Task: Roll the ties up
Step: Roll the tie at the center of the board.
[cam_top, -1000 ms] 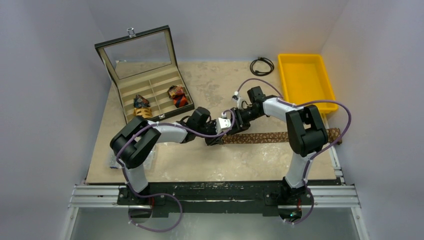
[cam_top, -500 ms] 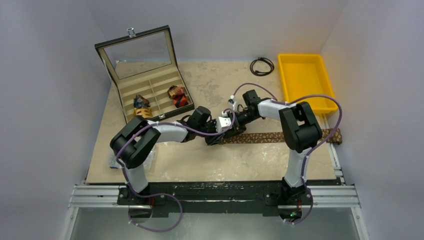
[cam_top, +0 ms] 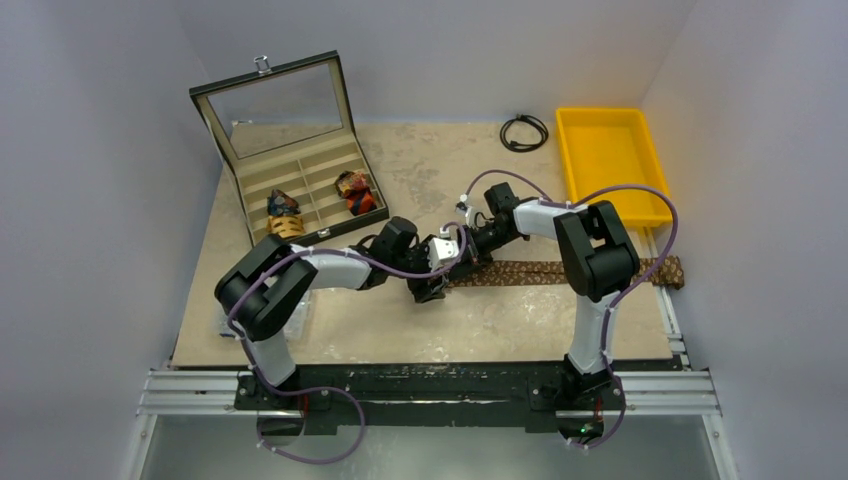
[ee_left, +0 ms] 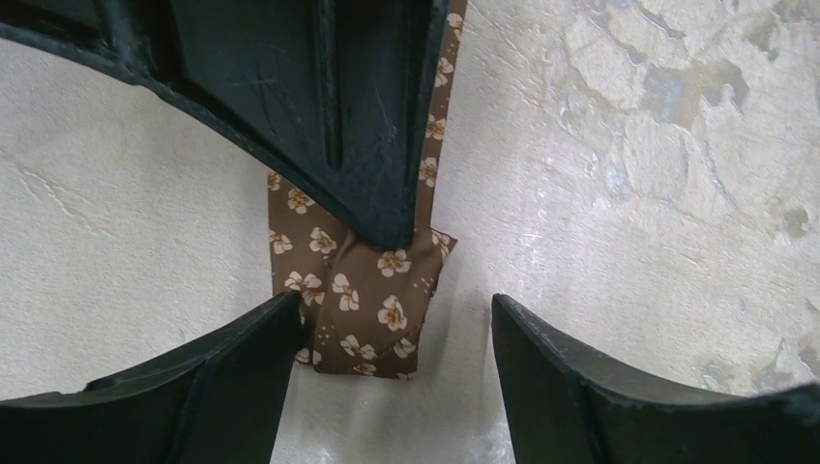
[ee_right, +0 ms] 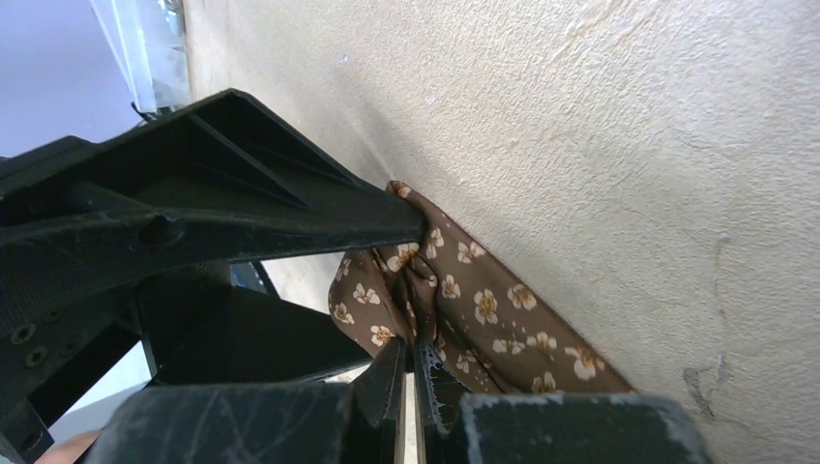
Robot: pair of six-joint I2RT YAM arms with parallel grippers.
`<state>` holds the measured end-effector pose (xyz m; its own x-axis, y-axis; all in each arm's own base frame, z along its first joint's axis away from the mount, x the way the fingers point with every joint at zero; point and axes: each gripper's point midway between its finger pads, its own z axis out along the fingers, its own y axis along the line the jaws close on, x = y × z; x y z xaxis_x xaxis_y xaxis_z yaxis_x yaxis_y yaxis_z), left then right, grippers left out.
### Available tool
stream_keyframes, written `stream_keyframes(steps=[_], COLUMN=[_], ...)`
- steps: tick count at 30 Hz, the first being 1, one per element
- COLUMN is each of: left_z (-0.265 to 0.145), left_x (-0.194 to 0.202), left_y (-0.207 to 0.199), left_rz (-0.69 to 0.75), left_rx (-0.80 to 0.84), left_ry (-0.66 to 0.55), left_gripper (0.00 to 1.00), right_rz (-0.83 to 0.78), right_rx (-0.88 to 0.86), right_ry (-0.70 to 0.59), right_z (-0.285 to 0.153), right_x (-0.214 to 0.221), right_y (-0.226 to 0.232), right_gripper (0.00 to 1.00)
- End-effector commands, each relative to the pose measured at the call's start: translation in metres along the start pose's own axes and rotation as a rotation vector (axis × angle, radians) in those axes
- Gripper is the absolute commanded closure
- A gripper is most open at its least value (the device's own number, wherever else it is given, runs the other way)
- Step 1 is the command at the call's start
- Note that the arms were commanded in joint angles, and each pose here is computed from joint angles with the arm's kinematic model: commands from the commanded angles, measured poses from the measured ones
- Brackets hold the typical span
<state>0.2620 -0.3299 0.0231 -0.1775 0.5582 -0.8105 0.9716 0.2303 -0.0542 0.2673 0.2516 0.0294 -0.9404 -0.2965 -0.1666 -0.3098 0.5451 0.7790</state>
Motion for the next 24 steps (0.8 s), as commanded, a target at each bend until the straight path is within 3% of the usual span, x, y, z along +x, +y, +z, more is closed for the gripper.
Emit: stream_keyframes(steps=[1, 13, 17, 20, 24], left_z=[-0.006, -0.028, -0.028, -0.019, -0.009], left_x=[-0.017, -0.049, -0.041, -0.031, -0.017], left_y=[0.002, -0.013, 0.007, 0.01, 0.008], left_rz=[0.094, 0.182, 0.105, 0.103, 0.098], left_rx=[-0.006, 0.043, -0.035, -0.025, 0.022], left_ry=[-0.072, -0.23, -0.179, -0.137, -0.078], left_gripper=[0.26, 0.31, 0.23, 0.03, 0.0], right_rz=[-0.063, -0.085, -0.093, -0.096, -0.105], right_rx=[0.024, 0.013, 0.006, 0.002, -0.006], right_ry=[-0.023, -0.03, -0.037, -0.042, -0.049], right_z=[-0.006, -0.01, -0.011, -0.011, -0.014], right_x=[-0.011, -0.01, -0.01, -0.011, -0.014], right_y=[0.004, 0.01, 0.013, 0.015, 0.019], right_gripper=[1.0, 1.0, 1.0, 1.0, 1.0])
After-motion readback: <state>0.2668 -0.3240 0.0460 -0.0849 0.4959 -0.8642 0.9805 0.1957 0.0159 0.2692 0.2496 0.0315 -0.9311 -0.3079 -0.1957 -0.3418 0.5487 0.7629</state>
